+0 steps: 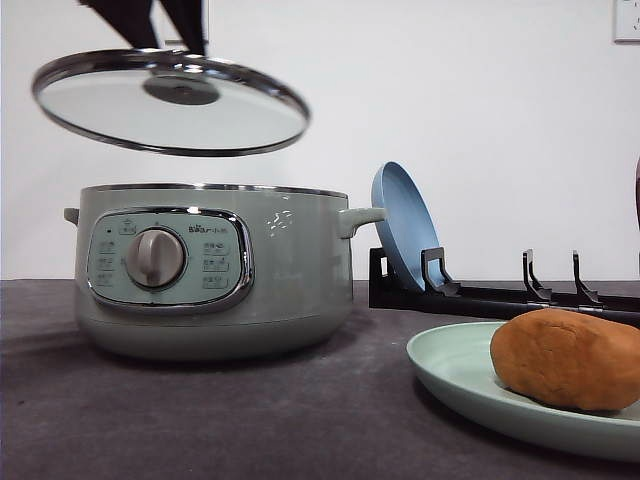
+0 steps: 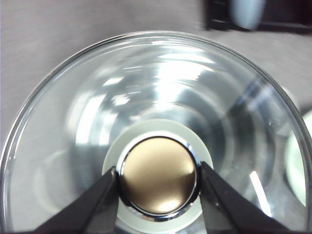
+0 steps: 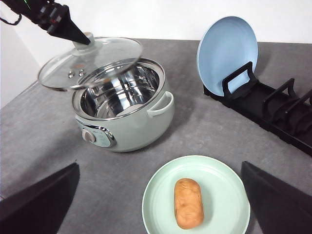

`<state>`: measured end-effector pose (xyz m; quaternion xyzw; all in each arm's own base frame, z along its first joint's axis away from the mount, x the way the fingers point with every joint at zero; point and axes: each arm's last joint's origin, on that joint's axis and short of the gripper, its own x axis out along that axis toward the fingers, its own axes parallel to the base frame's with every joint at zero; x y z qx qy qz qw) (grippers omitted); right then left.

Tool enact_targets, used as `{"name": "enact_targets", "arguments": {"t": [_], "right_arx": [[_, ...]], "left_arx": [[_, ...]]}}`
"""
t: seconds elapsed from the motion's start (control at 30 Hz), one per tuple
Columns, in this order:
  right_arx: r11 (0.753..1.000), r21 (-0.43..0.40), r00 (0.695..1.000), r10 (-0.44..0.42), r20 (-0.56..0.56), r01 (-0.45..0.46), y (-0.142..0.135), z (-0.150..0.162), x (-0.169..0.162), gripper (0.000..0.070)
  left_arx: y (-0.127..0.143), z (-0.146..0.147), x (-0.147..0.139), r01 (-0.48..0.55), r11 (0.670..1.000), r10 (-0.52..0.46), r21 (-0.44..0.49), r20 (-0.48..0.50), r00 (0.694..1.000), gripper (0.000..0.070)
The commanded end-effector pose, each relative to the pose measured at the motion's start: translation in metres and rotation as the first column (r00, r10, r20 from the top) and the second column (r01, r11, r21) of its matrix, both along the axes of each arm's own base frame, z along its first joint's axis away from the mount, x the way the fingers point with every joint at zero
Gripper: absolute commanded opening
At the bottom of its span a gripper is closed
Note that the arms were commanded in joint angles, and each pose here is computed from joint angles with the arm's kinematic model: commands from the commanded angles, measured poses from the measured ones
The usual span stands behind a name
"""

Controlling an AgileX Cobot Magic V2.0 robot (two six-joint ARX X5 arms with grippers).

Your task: Transfer potato from steamer to green plate

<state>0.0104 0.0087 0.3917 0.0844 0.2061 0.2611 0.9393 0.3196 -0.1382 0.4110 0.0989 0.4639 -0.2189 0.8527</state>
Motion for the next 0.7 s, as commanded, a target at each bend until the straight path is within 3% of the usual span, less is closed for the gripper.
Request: {"name": "enact_targets", "arguments": {"t": [0.0, 0.27, 0.67], "right_arx": [[1.000, 0.020, 1.000, 0.000, 0.018, 0.000, -0.001, 0.005, -0.002, 0.0686], [1.000, 0.020, 1.000, 0.000, 0.018, 0.000, -0.001, 0.005, -0.002, 0.0686], [1.000, 0.021, 1.000, 0.000, 0.018, -0.001, -0.001, 0.005, -0.002, 0.0686]], "left_arx": [[-0.007, 0.013, -0.004, 0.020, 0.999, -0.018, -0.033, 0.056, 0.998, 0.0010], [-0.024, 0.010, -0.009, 0.069, 0.997, -0.068, -0.026, 0.049, 0.996, 0.0010], [-0.036, -0.016, 0.011, 0.084, 0.996, -0.084, 0.018, -0.012, 0.996, 0.0010]]}}
